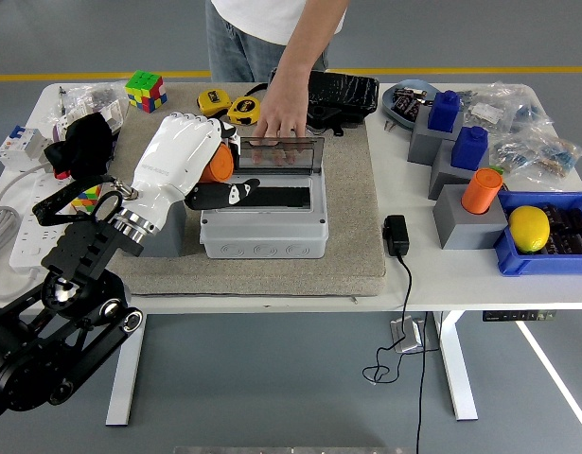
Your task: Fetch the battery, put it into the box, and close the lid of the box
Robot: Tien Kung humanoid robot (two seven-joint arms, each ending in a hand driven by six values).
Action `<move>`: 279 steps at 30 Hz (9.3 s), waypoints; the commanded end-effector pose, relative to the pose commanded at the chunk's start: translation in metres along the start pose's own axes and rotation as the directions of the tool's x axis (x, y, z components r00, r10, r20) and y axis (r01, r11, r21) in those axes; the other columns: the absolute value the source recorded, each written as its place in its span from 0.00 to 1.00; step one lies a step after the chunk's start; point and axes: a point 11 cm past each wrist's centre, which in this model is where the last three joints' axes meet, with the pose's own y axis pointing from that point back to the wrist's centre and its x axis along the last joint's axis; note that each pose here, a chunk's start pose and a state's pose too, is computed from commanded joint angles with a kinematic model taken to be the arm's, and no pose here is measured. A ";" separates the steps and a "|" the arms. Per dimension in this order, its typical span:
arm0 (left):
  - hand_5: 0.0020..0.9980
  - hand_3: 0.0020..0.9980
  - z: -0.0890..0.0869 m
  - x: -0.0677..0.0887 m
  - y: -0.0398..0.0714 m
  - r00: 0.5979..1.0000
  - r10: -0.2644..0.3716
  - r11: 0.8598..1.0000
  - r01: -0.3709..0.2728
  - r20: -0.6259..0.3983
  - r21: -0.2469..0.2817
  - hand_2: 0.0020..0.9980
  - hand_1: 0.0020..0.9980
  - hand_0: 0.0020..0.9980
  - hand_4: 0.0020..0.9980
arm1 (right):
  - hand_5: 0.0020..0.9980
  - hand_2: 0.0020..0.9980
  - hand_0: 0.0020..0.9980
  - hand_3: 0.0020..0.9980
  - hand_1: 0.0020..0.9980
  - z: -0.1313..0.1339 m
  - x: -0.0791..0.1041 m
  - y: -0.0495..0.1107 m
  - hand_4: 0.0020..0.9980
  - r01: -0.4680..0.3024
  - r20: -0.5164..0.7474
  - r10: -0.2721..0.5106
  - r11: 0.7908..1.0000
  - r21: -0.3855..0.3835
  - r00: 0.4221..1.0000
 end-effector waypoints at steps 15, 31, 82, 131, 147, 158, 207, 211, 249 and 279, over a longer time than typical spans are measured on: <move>0.33 0.09 0.030 -0.035 -0.016 0.998 -0.067 0.997 0.066 -0.021 -0.035 0.10 0.06 0.10 0.63 | 1.00 0.75 0.88 0.78 0.81 -0.004 0.002 -0.001 1.00 -0.007 -0.010 0.007 1.000 0.003 1.000; 0.33 0.09 0.052 -0.069 -0.042 0.989 -0.141 0.985 0.144 0.040 -0.090 0.10 0.06 0.10 0.63 | 1.00 0.75 0.88 0.78 0.81 -0.010 0.004 -0.001 1.00 -0.011 -0.028 0.011 1.000 0.012 1.000; 0.40 0.17 0.026 -0.101 -0.062 0.972 -0.233 0.973 0.232 -0.043 -0.009 0.16 0.13 0.16 0.91 | 1.00 0.75 0.88 0.78 0.81 -0.014 0.001 -0.002 1.00 -0.004 -0.033 0.005 1.000 0.017 0.999; 1.00 1.00 0.028 -0.022 -0.076 0.999 0.007 1.000 -0.007 -0.052 0.008 1.00 1.00 1.00 1.00 | 1.00 0.75 0.88 0.78 0.80 -0.010 0.001 -0.001 1.00 -0.002 -0.025 0.002 1.000 0.009 1.000; 1.00 1.00 0.009 -0.008 -0.057 0.860 0.047 0.995 0.003 -0.509 0.098 1.00 1.00 1.00 1.00 | 1.00 0.75 0.88 0.78 0.80 -0.007 -0.002 -0.001 1.00 0.001 -0.013 -0.001 1.000 0.004 1.000; 1.00 1.00 0.002 -0.008 -0.054 0.862 0.052 0.993 0.010 -0.505 0.119 1.00 1.00 1.00 1.00 | 1.00 0.75 0.88 0.78 0.80 -0.008 -0.003 -0.001 1.00 0.002 -0.012 -0.002 1.000 0.006 1.000; 1.00 0.97 -0.013 -0.020 -0.046 0.937 -0.193 0.941 0.260 -0.292 0.214 0.86 0.67 1.00 1.00 | 1.00 0.75 0.88 0.78 0.80 -0.010 0.002 -0.001 1.00 -0.010 -0.005 0.010 1.000 0.007 1.000; 1.00 0.97 -0.017 -0.016 -0.048 0.941 -0.208 0.937 0.270 -0.268 0.220 0.86 0.67 1.00 1.00 | 1.00 0.75 0.88 0.78 0.80 -0.012 0.003 -0.002 1.00 -0.011 -0.003 0.011 1.000 0.010 1.000; 1.00 0.40 -0.024 -0.042 -0.027 0.844 -0.488 0.808 0.533 -0.223 0.252 0.28 0.17 0.34 1.00 | 1.00 0.74 0.88 0.78 0.80 -0.016 0.010 -0.002 1.00 -0.028 0.007 0.028 0.999 0.016 1.000; 1.00 1.00 -0.080 0.057 -0.022 0.992 0.089 0.950 -0.059 -0.086 0.308 1.00 1.00 1.00 1.00 | 1.00 0.74 0.88 0.78 0.80 -0.020 0.007 -0.002 1.00 -0.027 0.018 0.027 0.999 0.021 0.999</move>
